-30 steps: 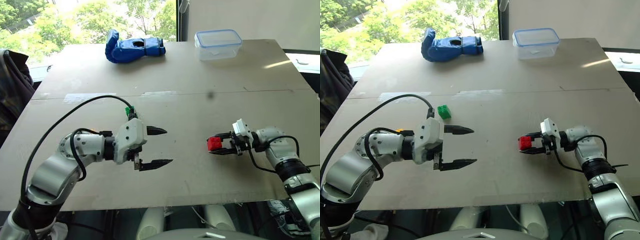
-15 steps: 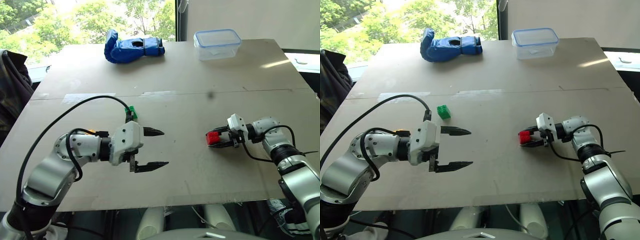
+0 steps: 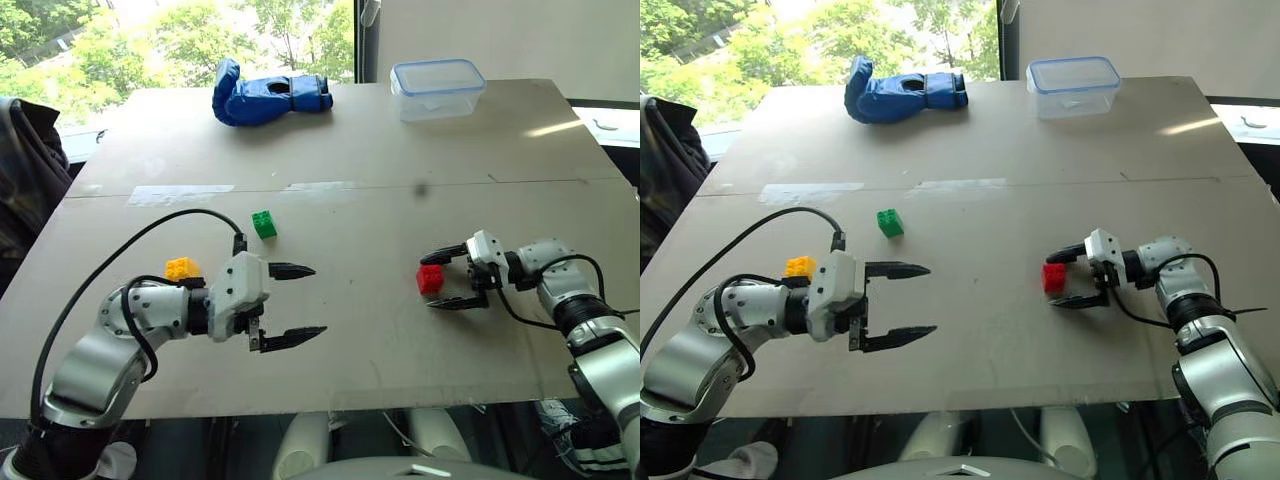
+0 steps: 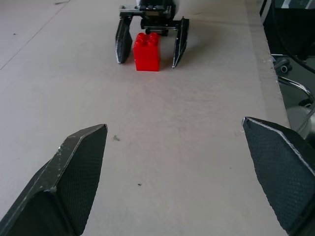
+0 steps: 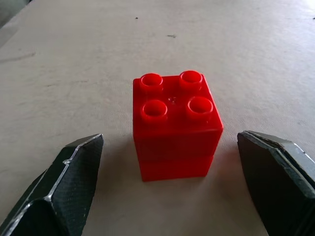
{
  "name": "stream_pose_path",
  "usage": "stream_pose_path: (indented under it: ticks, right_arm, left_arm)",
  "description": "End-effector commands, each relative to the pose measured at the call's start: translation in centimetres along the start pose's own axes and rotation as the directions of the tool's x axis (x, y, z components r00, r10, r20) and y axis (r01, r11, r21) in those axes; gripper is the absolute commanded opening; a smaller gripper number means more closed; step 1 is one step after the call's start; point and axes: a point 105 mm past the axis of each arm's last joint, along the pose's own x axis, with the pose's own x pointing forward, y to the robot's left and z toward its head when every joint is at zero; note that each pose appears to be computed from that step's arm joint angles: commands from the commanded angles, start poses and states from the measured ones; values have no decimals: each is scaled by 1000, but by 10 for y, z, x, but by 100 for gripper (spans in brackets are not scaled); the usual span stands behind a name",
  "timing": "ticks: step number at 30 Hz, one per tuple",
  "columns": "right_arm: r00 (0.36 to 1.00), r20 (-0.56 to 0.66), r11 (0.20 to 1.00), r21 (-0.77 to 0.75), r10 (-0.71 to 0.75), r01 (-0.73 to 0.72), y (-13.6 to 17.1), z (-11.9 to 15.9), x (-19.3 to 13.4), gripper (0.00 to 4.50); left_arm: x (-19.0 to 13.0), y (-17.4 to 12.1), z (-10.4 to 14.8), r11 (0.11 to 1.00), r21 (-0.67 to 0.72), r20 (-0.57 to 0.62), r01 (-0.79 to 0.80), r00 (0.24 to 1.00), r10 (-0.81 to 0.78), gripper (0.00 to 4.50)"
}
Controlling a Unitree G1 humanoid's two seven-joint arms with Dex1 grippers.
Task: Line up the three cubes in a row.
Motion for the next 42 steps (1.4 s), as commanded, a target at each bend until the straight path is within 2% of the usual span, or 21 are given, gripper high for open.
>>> stream_pose_path:
  ticks: [1, 3, 5, 8, 10, 13, 19, 23, 27, 31, 33, 37, 42]
  right_arm:
    - [993, 105, 998, -10, -56, 58, 0, 17, -26, 445]
    - [976, 184, 993, 15, -117, 116, 4, 24, -43, 445]
    - [958, 250, 990, 41, -139, 133, 10, 33, -54, 445]
    - [918, 377, 992, 65, -128, 112, 21, 58, -66, 445]
    - [886, 445, 992, 64, -128, 110, 28, 75, -71, 445]
    - [877, 468, 994, 39, -112, 107, 37, 87, -71, 445]
    - [863, 489, 990, 12, -128, 139, 40, 97, -69, 445]
    - [866, 474, 984, 7, -158, 176, 37, 96, -70, 445]
    - [862, 470, 978, 16, -191, 208, 36, 96, -71, 445]
    - [858, 465, 971, 17, -220, 240, 33, 97, -71, 445]
    - [849, 437, 952, 64, -297, 300, 25, 95, -73, 445]
    - [837, 400, 923, 70, -373, 378, 19, 91, -75, 445]
    - [830, 396, 914, 66, -393, 401, 21, 87, -77, 445]
  left_arm:
    - [-8, 13, 4, 985, 15, 65, -174, 983, 173, 450]
    - [-9, 19, 4, 957, -23, 117, -289, 950, 289, 450]
    - [-6, 17, 3, 940, -64, 135, -336, 930, 342, 450]
    - [-3, 23, -9, 890, -86, 113, -447, 884, 454, 450]
    - [-6, 36, -21, 821, -123, 87, -558, 818, 569, 450]
    - [-11, 53, -37, 714, -163, 41, -681, 718, 695, 450]
    - [-10, 75, -62, 553, -148, -46, -820, 564, 825, 450]
    - [-1, 87, -67, 480, -114, -67, -870, 488, 870, 450]
    - [5, 104, -69, 377, -142, -74, -915, 390, 918, 450]
    - [13, 110, -71, 365, -132, -73, -922, 376, 924, 450]
    - [24, 116, -67, 392, -131, -52, -911, 401, 914, 450]
    - [33, 124, -68, 396, -123, -54, -910, 405, 913, 450]
    - [41, 132, -71, 383, -152, -68, -911, 396, 916, 450]
